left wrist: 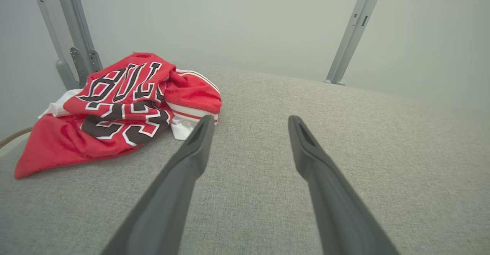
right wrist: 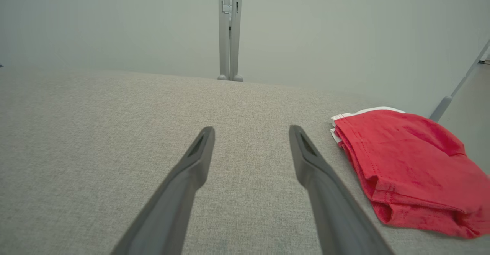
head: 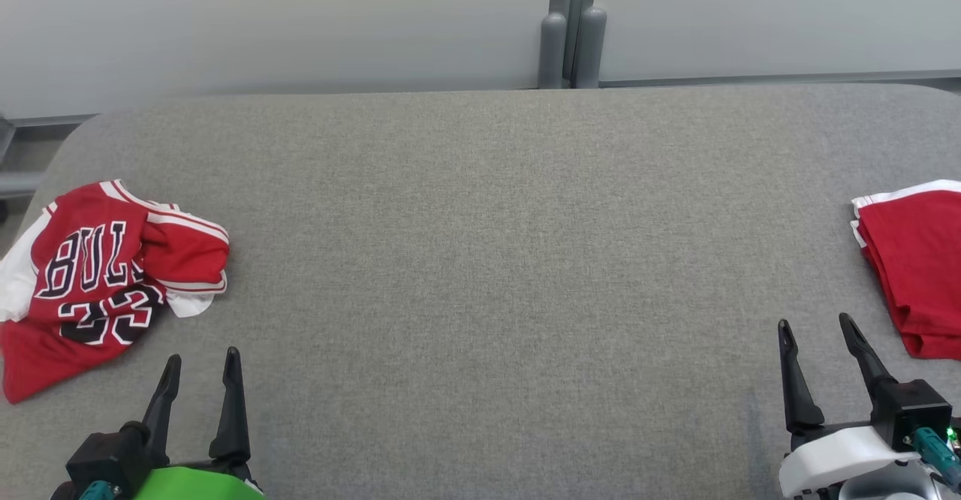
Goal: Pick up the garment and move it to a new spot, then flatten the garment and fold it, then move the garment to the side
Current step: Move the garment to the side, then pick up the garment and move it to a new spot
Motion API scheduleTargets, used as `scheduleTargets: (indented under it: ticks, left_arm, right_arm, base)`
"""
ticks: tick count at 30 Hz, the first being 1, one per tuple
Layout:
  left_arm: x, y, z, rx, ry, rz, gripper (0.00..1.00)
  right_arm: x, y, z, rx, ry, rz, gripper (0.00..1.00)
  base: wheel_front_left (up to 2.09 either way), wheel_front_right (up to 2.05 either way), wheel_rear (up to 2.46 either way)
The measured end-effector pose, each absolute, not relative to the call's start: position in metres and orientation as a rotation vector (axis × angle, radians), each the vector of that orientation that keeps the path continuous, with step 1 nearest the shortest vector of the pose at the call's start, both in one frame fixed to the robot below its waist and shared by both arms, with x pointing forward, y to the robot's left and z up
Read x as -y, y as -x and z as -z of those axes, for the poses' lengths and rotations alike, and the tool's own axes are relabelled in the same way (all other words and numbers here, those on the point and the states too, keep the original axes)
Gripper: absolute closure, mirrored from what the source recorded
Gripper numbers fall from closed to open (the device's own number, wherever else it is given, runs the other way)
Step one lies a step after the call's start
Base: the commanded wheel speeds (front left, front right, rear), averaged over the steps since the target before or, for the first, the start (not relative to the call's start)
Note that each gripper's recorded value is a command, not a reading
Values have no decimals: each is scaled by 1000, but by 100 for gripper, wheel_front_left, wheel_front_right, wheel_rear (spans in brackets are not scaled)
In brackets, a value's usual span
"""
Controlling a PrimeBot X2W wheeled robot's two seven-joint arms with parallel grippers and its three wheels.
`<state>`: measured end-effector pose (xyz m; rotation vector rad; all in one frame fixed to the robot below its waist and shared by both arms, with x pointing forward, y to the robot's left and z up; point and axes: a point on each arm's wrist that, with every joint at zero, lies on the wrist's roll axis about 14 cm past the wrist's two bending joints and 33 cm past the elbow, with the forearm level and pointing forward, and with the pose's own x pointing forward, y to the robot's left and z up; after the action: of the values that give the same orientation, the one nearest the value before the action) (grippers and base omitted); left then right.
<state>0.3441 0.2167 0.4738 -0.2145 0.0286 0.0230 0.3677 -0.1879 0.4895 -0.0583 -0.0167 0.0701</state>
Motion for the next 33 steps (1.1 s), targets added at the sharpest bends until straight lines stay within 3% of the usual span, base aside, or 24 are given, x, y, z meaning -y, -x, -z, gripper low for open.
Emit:
scheduleTargets:
  ticks: [26,33]
  left_arm:
    - [-215,-331,-475,-14,219,-37,0]
    - [-221,-325,-476,-10,218,-56,0]
  right_arm:
    - [193,-362,-487,10,31,-41,0]
    - [166,-370,-493,32,32,-123,0]
  base:
    - [0,0,0]
    - [0,0,0]
